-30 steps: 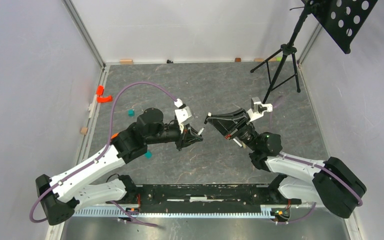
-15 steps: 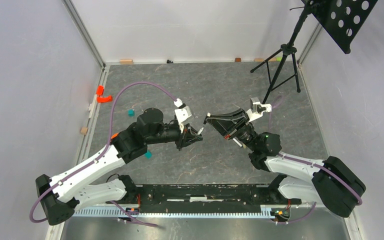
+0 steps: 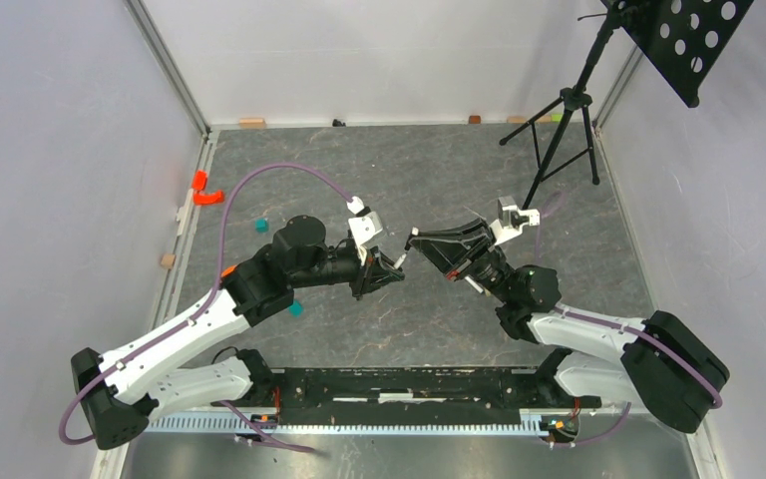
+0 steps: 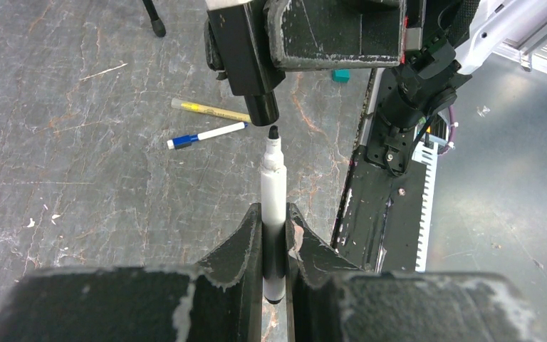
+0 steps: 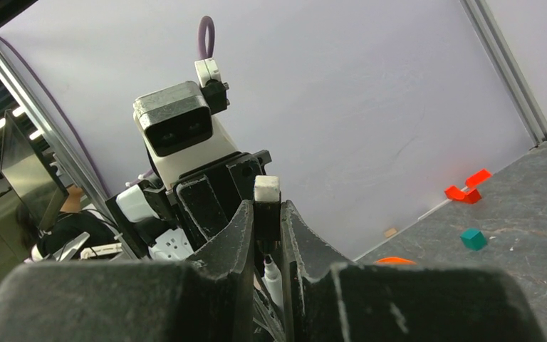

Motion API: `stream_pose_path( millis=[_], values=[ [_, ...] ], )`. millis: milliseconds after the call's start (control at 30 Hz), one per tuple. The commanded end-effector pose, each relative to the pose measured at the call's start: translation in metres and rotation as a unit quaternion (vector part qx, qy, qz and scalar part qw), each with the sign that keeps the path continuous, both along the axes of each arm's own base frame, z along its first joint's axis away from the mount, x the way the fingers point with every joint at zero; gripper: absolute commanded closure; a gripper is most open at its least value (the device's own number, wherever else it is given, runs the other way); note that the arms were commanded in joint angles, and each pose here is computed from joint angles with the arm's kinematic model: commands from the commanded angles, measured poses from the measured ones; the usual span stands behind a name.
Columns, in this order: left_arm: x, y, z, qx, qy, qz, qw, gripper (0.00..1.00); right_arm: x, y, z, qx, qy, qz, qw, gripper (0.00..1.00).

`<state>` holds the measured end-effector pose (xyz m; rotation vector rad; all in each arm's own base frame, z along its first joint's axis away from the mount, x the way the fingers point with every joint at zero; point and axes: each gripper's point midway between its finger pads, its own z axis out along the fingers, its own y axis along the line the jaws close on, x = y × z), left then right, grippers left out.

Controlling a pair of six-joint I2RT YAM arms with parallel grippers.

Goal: Insert the pens into the pen caps

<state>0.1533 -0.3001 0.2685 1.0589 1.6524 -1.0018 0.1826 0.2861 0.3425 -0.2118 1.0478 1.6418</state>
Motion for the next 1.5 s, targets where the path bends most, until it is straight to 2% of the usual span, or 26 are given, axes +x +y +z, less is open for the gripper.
stream_pose_path(
  millis=[0,833,1467],
  values=[
    [0.003,0.000,0.017,-0.023,-0.007,0.011,1.000,0.98,-0.011,-0.007,0.013,0.017,-0.040,-0.004,0.999,1.00],
    [0.005,0.002,0.017,-0.022,-0.010,0.017,1.000,0.98,-0.020,-0.003,0.015,0.024,-0.045,0.020,0.999,1.00],
    [0.013,0.010,0.023,-0.030,-0.023,0.050,0.998,0.98,-0.025,0.001,0.010,0.021,-0.053,0.039,0.998,1.00]
  ],
)
